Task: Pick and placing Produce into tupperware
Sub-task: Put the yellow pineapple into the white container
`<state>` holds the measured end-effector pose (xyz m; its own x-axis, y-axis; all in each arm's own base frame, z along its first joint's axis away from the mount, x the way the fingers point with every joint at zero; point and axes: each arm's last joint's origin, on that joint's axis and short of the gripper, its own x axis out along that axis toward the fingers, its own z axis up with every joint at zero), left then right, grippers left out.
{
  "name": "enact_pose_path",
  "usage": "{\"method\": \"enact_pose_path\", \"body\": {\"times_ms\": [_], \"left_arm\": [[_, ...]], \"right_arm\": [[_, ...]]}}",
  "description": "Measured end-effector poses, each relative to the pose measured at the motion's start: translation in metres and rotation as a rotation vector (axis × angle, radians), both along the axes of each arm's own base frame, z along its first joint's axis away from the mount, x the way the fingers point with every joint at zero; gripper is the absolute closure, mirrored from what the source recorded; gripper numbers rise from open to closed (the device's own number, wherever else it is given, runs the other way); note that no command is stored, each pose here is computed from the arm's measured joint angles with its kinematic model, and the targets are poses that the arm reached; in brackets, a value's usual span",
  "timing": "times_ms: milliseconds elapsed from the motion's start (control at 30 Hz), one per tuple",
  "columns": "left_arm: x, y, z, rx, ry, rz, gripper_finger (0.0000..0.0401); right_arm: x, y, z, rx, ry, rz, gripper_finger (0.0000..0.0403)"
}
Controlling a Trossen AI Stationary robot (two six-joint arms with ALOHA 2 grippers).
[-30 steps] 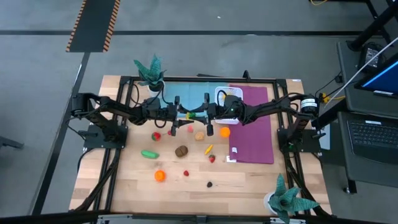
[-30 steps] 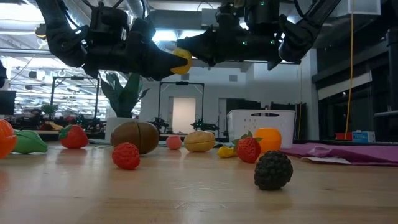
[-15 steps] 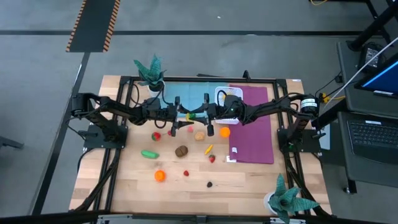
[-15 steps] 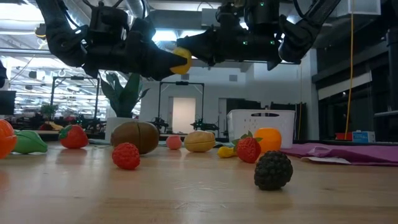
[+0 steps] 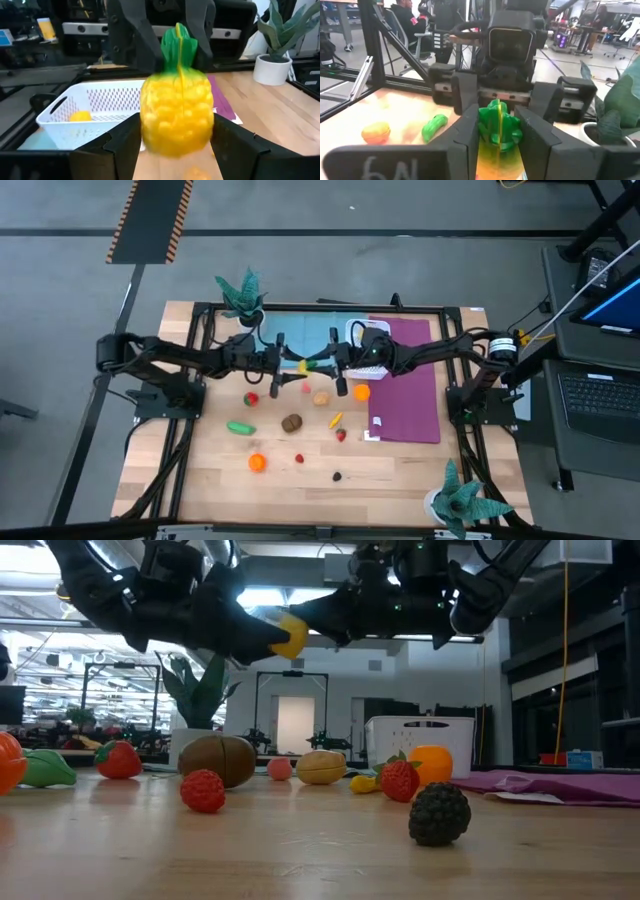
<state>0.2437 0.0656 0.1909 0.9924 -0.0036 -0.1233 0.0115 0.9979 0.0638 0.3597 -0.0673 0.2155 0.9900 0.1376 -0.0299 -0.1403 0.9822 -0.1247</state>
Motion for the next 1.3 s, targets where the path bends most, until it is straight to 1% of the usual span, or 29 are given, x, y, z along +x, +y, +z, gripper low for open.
{"method": "enact_pose_path", "body": {"times_ms": [133, 400, 533, 733, 867, 933, 1133, 1300], "left_arm": [[-0.008, 0.000, 0.010, 0.013, -0.006, 0.006, 0.0187], [-0.022, -0.005, 0.014, 0.009, 0.093, -0.003, 0.0194], [-0.026, -0.006, 0.014, 0.012, 0.123, -0.005, 0.0194], [-0.030, -0.007, 0.020, 0.032, 0.104, -0.006, 0.0194], [-0.030, -0.007, 0.020, 0.034, 0.103, -0.007, 0.0194], [-0.030, -0.007, 0.020, 0.034, 0.102, -0.006, 0.0194], [-0.030, -0.007, 0.018, 0.029, 0.119, -0.006, 0.0194], [-0.031, -0.006, 0.017, 0.024, 0.135, -0.001, 0.0194]], "right_arm": [[-0.002, -0.004, 0.001, 0.001, 0.007, -0.005, 0.0296], [-0.008, -0.011, -0.001, 0.011, 0.057, -0.024, 0.0296], [-0.018, -0.014, 0.010, -0.002, 0.086, -0.037, 0.0296], [-0.033, -0.017, 0.029, 0.006, 0.121, -0.057, 0.0296], [-0.041, -0.019, 0.035, 0.018, 0.162, -0.074, 0.0296], [-0.045, -0.021, 0.034, 0.025, 0.202, -0.100, 0.0296], [-0.053, -0.025, 0.023, 0.014, 0.254, -0.257, 0.0296], [-0.072, -0.024, 0.015, 0.014, 0.266, -0.367, 0.0296]]}}
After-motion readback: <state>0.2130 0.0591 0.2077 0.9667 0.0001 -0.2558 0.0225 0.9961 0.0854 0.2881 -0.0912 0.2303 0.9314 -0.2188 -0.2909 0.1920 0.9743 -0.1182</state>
